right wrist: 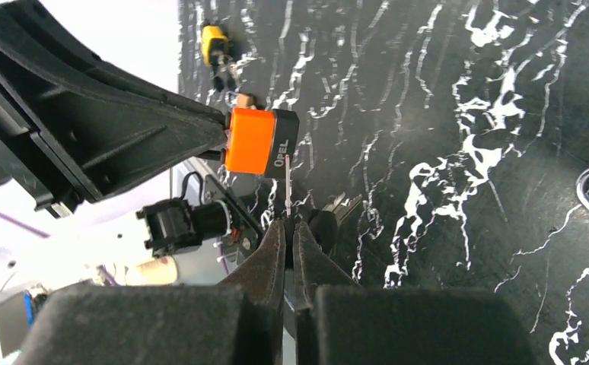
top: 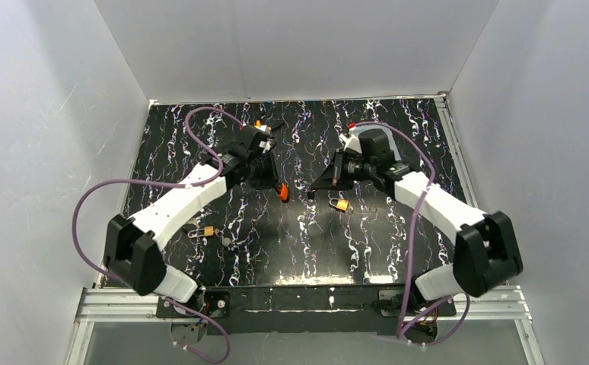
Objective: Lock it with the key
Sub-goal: Place the lock at the center of the board.
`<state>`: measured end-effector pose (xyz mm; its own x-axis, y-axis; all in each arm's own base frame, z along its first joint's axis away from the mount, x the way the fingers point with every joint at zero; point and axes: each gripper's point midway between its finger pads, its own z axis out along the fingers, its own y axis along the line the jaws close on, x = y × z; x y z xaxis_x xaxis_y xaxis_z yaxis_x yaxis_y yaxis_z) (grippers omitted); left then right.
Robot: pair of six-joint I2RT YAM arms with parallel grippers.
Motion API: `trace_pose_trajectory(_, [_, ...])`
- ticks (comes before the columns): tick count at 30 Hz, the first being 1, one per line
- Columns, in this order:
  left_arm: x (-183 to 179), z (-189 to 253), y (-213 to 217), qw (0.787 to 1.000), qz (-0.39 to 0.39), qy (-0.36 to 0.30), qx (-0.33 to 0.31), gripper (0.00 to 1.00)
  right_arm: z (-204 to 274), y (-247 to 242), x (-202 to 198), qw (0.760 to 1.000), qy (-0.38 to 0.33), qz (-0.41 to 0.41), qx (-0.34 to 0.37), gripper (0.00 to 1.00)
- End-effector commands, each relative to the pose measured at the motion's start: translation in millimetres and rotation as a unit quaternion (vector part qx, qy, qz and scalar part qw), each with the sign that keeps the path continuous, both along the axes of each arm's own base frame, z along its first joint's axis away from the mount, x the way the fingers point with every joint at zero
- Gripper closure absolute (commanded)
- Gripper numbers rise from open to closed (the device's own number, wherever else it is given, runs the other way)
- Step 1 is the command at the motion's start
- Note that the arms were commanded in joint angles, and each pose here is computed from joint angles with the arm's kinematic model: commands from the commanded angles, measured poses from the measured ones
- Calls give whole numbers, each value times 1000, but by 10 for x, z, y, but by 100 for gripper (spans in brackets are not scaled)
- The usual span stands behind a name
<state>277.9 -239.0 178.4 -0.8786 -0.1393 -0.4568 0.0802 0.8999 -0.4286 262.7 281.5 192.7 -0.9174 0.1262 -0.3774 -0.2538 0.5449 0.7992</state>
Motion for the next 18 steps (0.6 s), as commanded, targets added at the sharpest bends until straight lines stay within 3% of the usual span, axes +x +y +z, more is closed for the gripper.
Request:
trace_pose_trajectory(1, [281, -187, -17, 999, 43, -11, 1, 100, -12, 177, 291, 1000, 0, -27, -2, 99])
trace_pose_trajectory(9, [356, -772, -55, 998, 40, 29, 35, 100, -449, 465, 453, 998, 47, -25, -35, 99])
trace_pose_trajectory(18, [370, -994, 44, 995, 45, 45, 77, 100, -867, 561, 583, 993, 80, -41, -81, 99])
